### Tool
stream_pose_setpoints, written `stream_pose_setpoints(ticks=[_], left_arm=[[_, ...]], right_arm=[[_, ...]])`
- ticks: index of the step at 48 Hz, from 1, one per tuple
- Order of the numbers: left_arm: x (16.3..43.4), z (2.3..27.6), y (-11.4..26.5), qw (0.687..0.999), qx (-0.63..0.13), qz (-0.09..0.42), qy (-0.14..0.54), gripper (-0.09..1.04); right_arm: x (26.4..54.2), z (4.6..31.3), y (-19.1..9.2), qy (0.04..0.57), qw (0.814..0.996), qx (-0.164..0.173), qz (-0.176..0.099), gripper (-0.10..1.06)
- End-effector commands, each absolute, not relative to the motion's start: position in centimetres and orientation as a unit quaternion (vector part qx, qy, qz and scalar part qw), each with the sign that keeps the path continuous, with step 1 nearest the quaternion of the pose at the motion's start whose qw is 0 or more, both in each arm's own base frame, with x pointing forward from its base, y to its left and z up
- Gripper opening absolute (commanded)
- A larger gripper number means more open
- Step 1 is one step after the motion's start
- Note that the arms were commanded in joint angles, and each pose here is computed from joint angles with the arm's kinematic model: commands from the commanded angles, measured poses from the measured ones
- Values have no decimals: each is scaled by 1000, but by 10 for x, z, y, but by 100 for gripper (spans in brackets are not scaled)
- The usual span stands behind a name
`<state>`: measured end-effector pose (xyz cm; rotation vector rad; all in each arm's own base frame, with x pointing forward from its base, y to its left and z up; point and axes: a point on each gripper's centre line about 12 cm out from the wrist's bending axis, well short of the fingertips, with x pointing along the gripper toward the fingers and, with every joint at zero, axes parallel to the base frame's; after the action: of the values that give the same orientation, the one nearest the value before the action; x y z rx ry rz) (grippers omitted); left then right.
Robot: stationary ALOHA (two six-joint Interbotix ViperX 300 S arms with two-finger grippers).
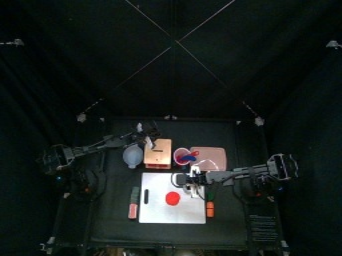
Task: Get the cutter from the drawer then cut the dough then place the extra dough in the bowl
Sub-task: Cut the dough
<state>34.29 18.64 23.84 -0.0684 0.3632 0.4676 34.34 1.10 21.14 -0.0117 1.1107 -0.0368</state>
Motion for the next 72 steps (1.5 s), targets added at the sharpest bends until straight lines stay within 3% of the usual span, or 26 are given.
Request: stream_pose_setpoints(ticks=[1, 10, 19, 40, 54, 59, 72], left_arm=[[351, 253, 153, 976, -18, 185, 114, 66], [351, 256, 100, 994, 0, 109, 29, 66], [341, 245, 74, 997, 0, 70, -11, 66], [336, 202, 51, 998, -23, 48, 43, 65], [342, 190, 45, 997, -31, 43, 61, 65], [343, 189, 46, 997, -32, 44, 62, 65], [342, 182, 48, 995, -42, 53, 71, 65]], right_arm=[[337, 213, 14, 526, 850, 3, -12, 84], [340, 199, 12, 540, 841, -5, -12, 89], [344, 188, 10, 547, 837, -14, -13, 89], [347, 166, 4, 557, 830, 7, -21, 87], [344, 163, 0, 557, 830, 15, -24, 67], [346, 166, 2, 553, 833, 18, -21, 61], [360, 194, 18, 536, 844, 22, -7, 61]])
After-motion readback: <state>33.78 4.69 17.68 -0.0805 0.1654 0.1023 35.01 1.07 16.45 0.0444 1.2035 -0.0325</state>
